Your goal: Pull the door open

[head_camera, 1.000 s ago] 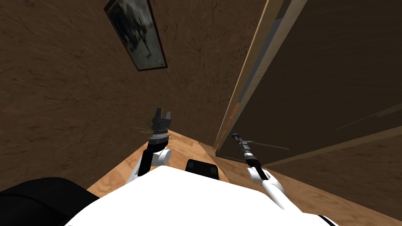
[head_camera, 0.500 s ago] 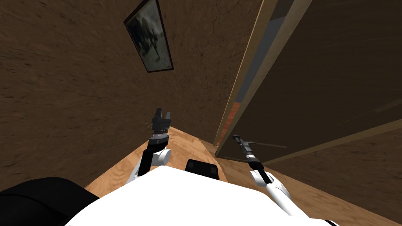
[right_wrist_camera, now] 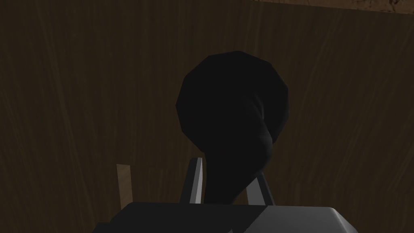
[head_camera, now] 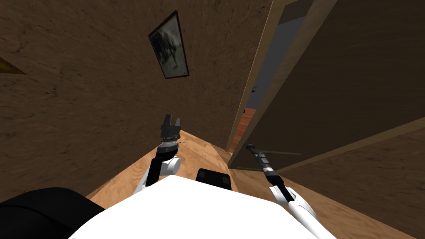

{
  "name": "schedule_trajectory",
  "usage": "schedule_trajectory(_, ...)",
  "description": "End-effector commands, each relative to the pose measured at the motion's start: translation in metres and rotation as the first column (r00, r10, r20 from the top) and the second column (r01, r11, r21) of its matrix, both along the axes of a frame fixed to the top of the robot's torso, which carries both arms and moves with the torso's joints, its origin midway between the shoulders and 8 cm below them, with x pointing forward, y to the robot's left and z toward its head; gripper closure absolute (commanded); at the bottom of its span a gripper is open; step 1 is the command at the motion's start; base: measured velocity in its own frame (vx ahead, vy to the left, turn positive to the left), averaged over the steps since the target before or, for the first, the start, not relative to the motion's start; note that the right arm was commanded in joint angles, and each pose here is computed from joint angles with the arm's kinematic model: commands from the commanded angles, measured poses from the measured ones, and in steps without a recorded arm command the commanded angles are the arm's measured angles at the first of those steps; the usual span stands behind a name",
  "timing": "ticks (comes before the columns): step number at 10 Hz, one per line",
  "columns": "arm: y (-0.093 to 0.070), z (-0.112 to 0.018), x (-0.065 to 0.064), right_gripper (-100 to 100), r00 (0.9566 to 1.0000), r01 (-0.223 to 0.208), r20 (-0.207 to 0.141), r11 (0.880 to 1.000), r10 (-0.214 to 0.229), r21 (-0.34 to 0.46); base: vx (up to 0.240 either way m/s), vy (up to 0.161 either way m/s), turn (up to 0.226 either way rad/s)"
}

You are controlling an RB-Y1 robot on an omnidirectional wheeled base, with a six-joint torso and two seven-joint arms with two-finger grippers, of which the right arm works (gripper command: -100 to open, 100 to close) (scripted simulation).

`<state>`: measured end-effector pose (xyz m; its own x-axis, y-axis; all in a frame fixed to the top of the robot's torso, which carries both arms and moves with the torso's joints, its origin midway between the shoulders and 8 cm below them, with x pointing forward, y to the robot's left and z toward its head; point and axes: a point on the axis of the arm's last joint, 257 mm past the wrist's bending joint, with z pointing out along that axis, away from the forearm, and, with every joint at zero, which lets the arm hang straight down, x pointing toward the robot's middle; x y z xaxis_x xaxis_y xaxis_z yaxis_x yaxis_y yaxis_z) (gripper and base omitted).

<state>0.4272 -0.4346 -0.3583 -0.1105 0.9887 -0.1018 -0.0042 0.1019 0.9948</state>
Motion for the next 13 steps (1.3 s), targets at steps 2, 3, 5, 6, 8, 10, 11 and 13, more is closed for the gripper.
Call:
schedule_trajectory(2,0.0,0.003,-0.012,100,0.9993,-0.036,0.007,0.999,0.036,0.001,-0.161,-0.099,0.109)
schedule_trajectory(3,0.001,0.001,-0.01,100,0.9996,-0.027,0.001,1.0,0.027,0.002,-0.076,-0.051,0.038)
schedule_trajectory(5,-0.003,0.0,-0.024,100,0.9991,-0.042,0.001,0.999,0.042,0.004,-0.17,-0.084,0.212)
schedule_trajectory(6,-0.004,0.0,-0.027,100,0.999,-0.045,0.002,0.999,0.045,0.004,-0.164,-0.071,0.084)
schedule_trajectory(8,-0.011,0.001,-0.042,100,0.9982,-0.06,0.004,0.998,0.06,0.002,-0.2,-0.096,0.195)
schedule_trajectory(10,-0.012,0.001,-0.045,100,0.998,-0.062,0.005,0.998,0.062,0.002,-0.136,-0.055,0.07)
schedule_trajectory(11,-0.015,0.002,-0.051,100,0.9977,-0.068,0.006,0.998,0.068,0.002,-0.124,-0.06,0.116)
schedule_trajectory(13,-0.016,0.002,-0.053,100,0.9975,-0.071,0.006,0.997,0.071,0.001,-0.107,-0.049,0.081)
